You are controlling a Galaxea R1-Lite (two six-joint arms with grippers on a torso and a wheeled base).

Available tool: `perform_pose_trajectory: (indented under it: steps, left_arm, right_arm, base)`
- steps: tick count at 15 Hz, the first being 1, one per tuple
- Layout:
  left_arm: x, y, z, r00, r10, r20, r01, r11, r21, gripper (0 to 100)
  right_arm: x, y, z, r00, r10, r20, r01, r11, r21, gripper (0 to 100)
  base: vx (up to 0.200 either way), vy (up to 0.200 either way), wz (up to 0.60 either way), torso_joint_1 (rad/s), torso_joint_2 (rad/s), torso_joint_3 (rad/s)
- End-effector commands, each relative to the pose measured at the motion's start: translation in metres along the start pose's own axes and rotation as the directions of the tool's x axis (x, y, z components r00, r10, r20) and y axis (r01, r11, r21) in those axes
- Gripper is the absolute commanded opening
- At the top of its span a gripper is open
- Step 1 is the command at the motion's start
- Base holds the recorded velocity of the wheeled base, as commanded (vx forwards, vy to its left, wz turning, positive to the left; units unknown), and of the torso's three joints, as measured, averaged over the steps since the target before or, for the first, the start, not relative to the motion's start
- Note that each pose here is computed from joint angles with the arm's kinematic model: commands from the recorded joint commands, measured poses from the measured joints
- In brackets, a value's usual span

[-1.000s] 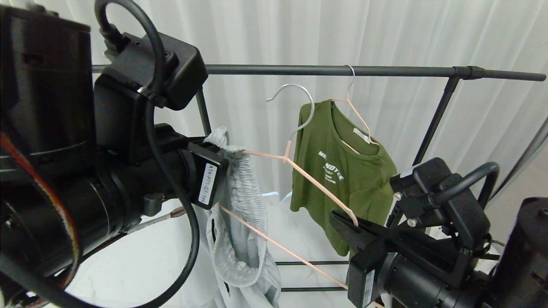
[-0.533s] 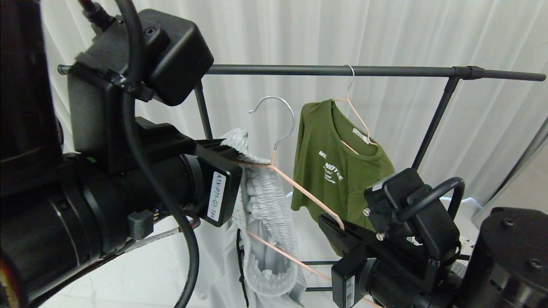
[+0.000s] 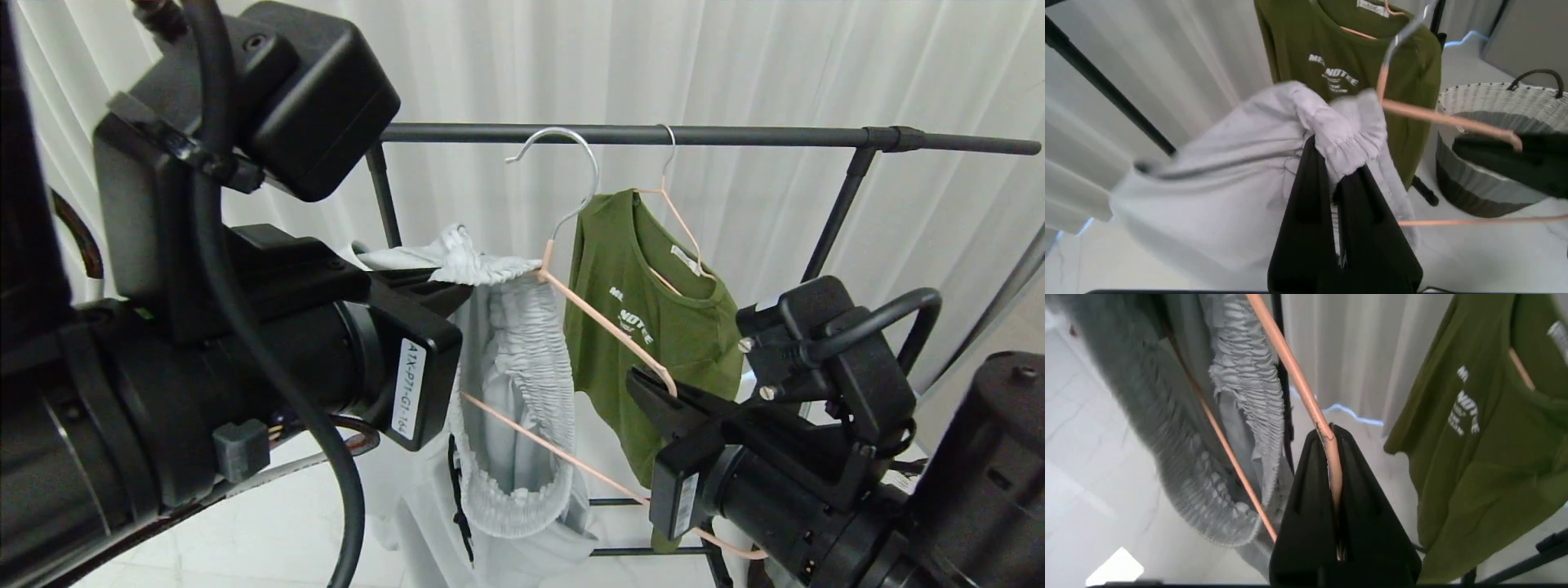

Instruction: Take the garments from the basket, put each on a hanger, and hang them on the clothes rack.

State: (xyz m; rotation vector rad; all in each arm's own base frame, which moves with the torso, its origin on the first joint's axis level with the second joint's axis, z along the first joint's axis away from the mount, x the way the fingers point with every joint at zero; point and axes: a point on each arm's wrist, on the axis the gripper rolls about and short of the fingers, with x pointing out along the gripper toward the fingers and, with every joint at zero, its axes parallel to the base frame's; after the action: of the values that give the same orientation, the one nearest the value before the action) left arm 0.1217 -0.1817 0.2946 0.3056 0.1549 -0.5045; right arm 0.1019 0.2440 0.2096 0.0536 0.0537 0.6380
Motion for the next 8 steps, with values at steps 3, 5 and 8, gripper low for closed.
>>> perform_pose_trajectory:
  steps: [3, 5, 8]
  left_arm:
    - [0.001, -0.001, 0.001, 1.000, -0.003, 0.002, 0.003, 1.000, 0.003, 0]
    - [0.000, -0.007, 0.001, 1.000, -0.024, 0.020, 0.024, 1.000, 0.004, 0]
    - [0.006, -0.013, -0.004, 1.000, -0.027, -0.006, 0.027, 0.999, 0.022, 0]
  right_arm:
    - [-0.001, -0.001, 0.007, 0.999, 0.002, 0.053, -0.003, 1.000, 0.010, 0]
    - [-0.001, 0.000, 0.010, 0.997, 0.005, 0.083, -0.006, 1.000, 0.012, 0]
    - [-0.002, 0.001, 0.014, 0.993, 0.004, 0.119, -0.007, 1.000, 0.024, 0]
  base:
    - [0.000, 0.000, 0.00, 0.000, 0.00, 0.000]
    - [0.000, 0.000, 0.00, 0.000, 0.00, 0.000]
    - [0.000, 0.000, 0.00, 0.000, 0.00, 0.000]
